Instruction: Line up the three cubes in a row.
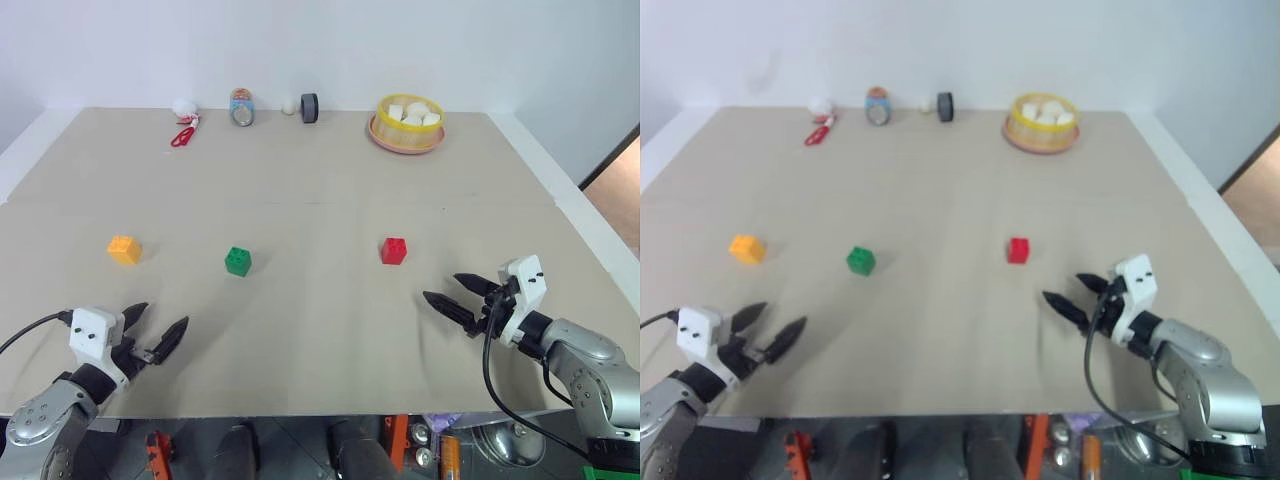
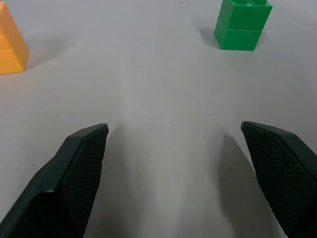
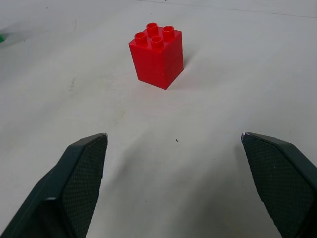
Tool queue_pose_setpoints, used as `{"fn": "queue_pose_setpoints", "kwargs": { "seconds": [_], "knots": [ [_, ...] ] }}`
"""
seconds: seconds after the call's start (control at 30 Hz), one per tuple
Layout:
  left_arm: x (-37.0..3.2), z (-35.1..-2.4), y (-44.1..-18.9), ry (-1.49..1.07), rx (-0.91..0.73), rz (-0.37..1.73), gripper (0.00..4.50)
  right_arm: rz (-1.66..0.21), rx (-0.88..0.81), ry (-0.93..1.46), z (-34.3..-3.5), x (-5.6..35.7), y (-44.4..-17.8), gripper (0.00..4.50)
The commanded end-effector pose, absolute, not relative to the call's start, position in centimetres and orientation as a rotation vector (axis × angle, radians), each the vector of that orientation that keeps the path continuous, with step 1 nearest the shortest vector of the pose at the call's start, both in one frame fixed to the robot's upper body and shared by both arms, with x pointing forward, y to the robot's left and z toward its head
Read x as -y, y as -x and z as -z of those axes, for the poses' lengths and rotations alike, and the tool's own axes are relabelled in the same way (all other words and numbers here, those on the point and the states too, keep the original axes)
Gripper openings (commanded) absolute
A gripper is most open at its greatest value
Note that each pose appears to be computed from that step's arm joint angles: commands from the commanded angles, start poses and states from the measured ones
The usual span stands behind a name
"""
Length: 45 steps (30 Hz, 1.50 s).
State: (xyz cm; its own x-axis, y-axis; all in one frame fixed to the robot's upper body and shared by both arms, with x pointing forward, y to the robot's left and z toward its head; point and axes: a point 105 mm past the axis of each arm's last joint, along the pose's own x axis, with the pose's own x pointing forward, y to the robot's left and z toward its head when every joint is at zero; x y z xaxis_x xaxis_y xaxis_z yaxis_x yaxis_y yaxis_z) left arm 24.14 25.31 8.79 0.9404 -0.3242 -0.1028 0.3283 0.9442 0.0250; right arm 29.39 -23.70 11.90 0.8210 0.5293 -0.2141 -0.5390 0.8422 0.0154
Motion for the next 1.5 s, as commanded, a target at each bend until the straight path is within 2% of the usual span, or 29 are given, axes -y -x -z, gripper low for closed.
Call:
{"fn": "queue_pose_setpoints", "kwargs": {
  "seconds": [0.03,0.27,0.33,0.4,0.57,0.8,1.17,1.5],
  "knots": [
    [-24.3,-10.1,-24.2,-0.083,-0.063,0.394,4.44,-0.577,-0.151,0.083,-13.9,23.4,-29.5,4.5],
    [-20.3,-13.1,-24.0,-0.144,0.05,0.69,4.44,-0.604,-0.123,0.104,-15.4,21.5,-30.2,4.5],
    [-17.8,-15.6,-25.0,-0.14,0.127,0.811,4.44,-0.564,-0.101,0.108,-15.8,20.5,-31.3,4.5],
    [-16.1,-17.1,-25.1,-0.152,0.171,0.908,4.44,-0.542,-0.107,0.097,-15.6,19.9,-31.9,4.5],
    [-13.5,-17.7,-25.7,-0.197,0.197,1.041,4.44,-0.531,-0.14,0.155,-13.8,18.7,-32.4,4.5],
    [-11.9,-16.7,-26.0,-0.207,0.201,1.105,4.44,-0.451,-0.125,0.136,-13.1,18.9,-33.5,4.5],
    [-11.5,-16.3,-26.1,-0.199,0.207,1.115,4.44,-0.436,-0.136,0.107,-11.4,16.4,-34.8,4.5],
    [-11.2,-16.4,-26.0,-0.185,0.226,1.088,4.44,-0.361,-0.119,0.089,-11.7,16.5,-36.3,4.5]
  ]
}}
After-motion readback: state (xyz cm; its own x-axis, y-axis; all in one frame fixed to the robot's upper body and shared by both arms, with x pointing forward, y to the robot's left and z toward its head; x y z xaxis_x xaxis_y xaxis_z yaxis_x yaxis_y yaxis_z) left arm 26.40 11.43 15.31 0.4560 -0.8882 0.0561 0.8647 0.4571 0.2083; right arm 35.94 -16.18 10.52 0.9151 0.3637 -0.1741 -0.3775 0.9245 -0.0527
